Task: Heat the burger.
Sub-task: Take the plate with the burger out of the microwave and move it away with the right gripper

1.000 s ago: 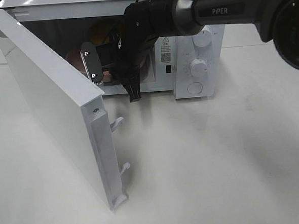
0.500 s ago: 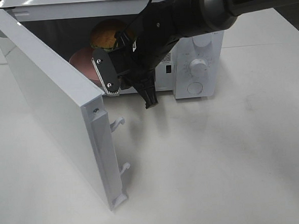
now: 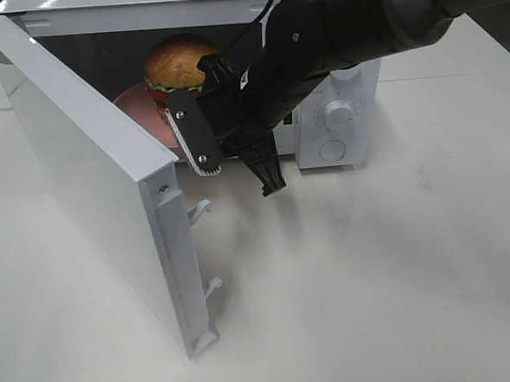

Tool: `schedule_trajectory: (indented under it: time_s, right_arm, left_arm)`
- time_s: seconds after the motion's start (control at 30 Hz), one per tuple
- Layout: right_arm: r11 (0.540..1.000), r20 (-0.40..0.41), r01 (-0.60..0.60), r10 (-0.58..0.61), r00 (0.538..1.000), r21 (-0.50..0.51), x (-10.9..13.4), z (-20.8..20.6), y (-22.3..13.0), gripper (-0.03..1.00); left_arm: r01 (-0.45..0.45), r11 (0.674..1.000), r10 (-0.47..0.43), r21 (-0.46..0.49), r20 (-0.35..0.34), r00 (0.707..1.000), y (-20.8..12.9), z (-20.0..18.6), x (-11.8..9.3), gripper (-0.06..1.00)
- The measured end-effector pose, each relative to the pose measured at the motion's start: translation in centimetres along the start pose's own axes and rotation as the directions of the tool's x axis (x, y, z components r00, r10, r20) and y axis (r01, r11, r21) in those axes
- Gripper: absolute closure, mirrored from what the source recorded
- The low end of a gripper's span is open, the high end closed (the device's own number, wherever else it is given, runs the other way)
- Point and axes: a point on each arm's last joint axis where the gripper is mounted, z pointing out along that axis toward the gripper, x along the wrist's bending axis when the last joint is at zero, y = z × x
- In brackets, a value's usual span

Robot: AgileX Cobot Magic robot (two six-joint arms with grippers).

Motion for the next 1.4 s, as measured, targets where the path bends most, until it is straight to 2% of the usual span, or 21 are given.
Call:
schedule_trajectory:
  time_s: [0.17,0.47,0.7,1.1,1.4]
  right_arm:
    - [0.999,-0.008,0.049,-0.049,0.999,-0.021,0.4,-0.8,0.2,0.89]
    - [0.998,-0.032,0.058,-0.059,0.998,-0.026,0.5,-2.0,-0.1,0.89]
    - [0.997,-0.047,0.068,-0.069,0.996,-0.027,1.4,-3.0,-0.4,0.89]
    - [0.996,-0.09,0.083,-0.086,0.992,-0.029,4.9,-6.2,-0.6,0.89]
    - [0.997,-0.096,0.078,-0.079,0.992,-0.023,8.5,-9.7,-0.8,0.89]
  left_arm:
    - [0.0,1.0,0.0,0.0,0.0,1.0,0.0,0.0,0.0,-0.05]
    - [0.0,1.0,0.0,0.0,0.0,1.0,0.0,0.0,0.0,-0.05]
    - [0.0,1.0,0.0,0.0,0.0,1.0,0.0,0.0,0.0,-0.05]
    - [0.001,1.0,-0.001,0.0,0.0,1.0,0.0,0.0,0.0,-0.05]
    - [0.001,1.0,-0.001,0.0,0.0,1.0,0.0,0.0,0.0,-0.05]
